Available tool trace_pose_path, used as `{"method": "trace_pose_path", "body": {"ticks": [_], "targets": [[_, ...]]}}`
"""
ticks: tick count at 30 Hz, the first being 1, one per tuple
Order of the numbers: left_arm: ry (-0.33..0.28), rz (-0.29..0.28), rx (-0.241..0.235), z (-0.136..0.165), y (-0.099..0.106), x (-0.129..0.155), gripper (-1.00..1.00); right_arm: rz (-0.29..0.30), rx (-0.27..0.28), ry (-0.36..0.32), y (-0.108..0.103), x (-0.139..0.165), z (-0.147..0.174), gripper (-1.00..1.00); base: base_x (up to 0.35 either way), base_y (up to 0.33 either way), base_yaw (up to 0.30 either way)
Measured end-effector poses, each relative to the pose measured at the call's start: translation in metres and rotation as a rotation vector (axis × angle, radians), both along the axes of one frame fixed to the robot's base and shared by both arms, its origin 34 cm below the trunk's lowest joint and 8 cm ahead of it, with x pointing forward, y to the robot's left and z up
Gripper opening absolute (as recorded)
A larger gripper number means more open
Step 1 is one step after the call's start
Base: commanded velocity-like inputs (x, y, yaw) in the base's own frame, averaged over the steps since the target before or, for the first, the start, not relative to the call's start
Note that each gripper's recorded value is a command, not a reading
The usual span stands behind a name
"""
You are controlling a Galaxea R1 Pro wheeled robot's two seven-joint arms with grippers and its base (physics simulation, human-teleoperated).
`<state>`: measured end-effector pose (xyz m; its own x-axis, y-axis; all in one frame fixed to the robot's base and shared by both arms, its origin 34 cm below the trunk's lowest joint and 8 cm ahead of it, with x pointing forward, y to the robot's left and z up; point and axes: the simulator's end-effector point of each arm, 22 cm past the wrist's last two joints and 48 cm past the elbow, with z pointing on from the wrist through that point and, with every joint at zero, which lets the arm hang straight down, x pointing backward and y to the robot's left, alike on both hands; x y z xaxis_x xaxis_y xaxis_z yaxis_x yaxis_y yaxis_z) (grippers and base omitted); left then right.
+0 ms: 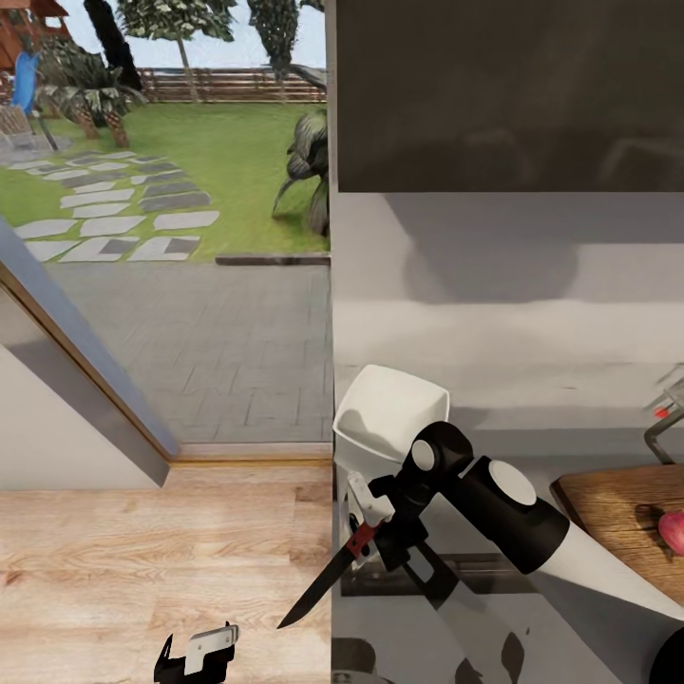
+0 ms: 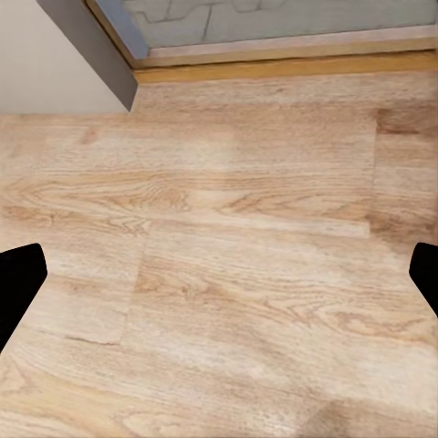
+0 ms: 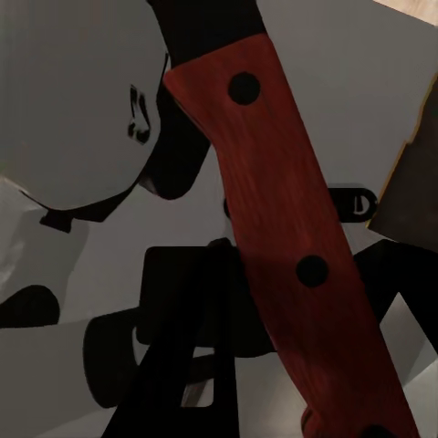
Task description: In the kitchen, take the Vidalia onion out of the sink, dice it on the chopping board with the paring knife, put the diced onion into the bowl on the countertop, then place both the paring knife and the chopping board into the sink.
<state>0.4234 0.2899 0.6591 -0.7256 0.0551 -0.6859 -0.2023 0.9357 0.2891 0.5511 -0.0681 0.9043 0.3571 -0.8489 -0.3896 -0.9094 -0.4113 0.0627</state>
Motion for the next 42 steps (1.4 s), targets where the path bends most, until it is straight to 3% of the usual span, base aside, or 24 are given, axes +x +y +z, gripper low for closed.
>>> {"method": "trace_pose_path", "body": {"ticks": [34, 36, 39, 42], "targets": [[-0.051, 0.000, 0.000, 0.016, 0.000, 0.017, 1.00, 0.020, 0.010, -0.030, 0.017, -0.004, 0.021, -1.00, 0.000, 0.000, 0.000], [-0.054, 0.000, 0.000, 0.017, 0.000, 0.018, 1.00, 0.013, 0.016, -0.038, 0.020, -0.002, 0.023, -1.00, 0.000, 0.000, 0.000], [-0.058, 0.000, 0.000, 0.019, 0.000, 0.020, 1.00, -0.047, 0.030, -0.063, 0.027, 0.007, 0.026, -1.00, -0.132, 0.000, 0.000], [-0.063, 0.000, 0.000, 0.020, 0.000, 0.022, 1.00, -0.055, 0.047, -0.076, 0.037, 0.009, 0.031, -1.00, -0.187, 0.000, 0.000]]}}
